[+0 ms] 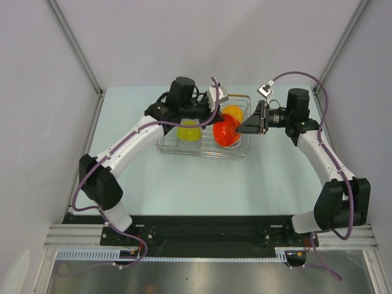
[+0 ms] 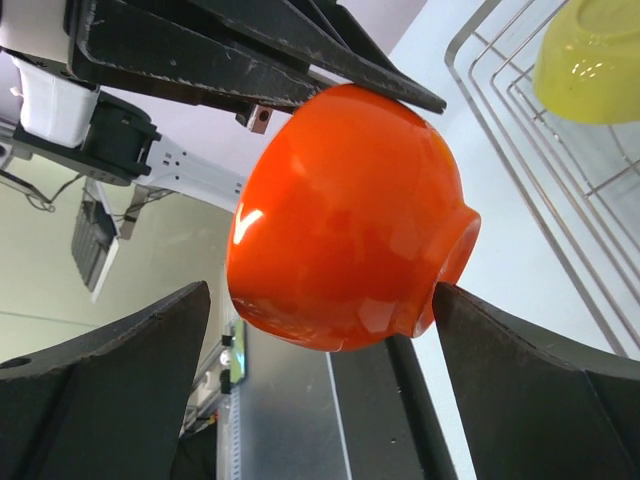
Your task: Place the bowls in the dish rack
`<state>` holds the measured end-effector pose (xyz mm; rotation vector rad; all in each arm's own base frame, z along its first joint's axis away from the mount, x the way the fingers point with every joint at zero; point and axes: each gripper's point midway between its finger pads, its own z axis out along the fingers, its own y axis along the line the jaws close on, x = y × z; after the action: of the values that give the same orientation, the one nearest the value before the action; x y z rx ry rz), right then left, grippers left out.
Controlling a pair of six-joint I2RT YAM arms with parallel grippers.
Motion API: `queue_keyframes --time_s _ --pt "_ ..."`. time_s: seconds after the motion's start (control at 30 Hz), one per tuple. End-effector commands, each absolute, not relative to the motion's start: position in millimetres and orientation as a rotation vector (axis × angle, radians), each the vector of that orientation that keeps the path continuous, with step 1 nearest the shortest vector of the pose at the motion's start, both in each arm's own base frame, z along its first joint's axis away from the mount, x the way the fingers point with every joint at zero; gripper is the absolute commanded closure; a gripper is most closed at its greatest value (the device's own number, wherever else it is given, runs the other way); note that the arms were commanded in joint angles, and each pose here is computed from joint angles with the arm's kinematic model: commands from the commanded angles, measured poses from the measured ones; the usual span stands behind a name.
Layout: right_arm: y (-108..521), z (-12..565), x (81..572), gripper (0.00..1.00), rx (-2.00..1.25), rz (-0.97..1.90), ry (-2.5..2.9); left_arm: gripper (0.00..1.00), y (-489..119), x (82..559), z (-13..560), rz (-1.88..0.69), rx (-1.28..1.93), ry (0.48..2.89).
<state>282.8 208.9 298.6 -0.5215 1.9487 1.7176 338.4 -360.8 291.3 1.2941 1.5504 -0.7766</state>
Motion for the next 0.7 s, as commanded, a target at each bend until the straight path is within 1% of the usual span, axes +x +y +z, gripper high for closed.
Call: queue_keyframes --time_s 0.0,0.17,0.27,0.33,0.37,0.43,0.47,0.6,0.67 --pt "211.1 309.4 289.5 0.01 -0.587 1.645 1.918 1.00 -361.4 330.1 320.4 -0.799 1.280 1.454" --pt "212.0 309.7 287.5 0.04 -0.589 1.655 1.921 1.00 -360.6 331.1 319.6 -0.793 1.280 1.454" --pt "212.0 311.8 285.1 0.12 -0.594 1.683 1.913 1.00 -361.0 330.9 318.6 -0.797 1.282 1.454" --pt "212.2 312.3 281.5 0.20 -0.597 1.704 1.907 1.00 -360.9 331.2 318.6 -0.795 1.281 1.455" --pt "212.9 314.6 280.5 0.27 -0.601 1.717 1.898 1.00 -361.0 330.9 318.6 -0.798 1.281 1.456" --pt "212.0 316.1 278.1 0.31 -0.599 1.728 1.893 1.00 -360.7 331.0 317.6 -0.795 1.283 1.457" --pt "211.7 318.0 278.2 0.35 -0.604 1.733 1.885 1.00 -360.7 330.6 318.0 -0.796 1.283 1.455" --pt "210.9 321.2 276.8 0.48 -0.609 1.742 1.875 1.00 -360.7 330.6 316.9 -0.796 1.283 1.456" --pt "210.1 320.4 277.7 0.51 -0.605 1.740 1.876 1.00 -360.7 330.6 316.9 -0.796 1.283 1.456"
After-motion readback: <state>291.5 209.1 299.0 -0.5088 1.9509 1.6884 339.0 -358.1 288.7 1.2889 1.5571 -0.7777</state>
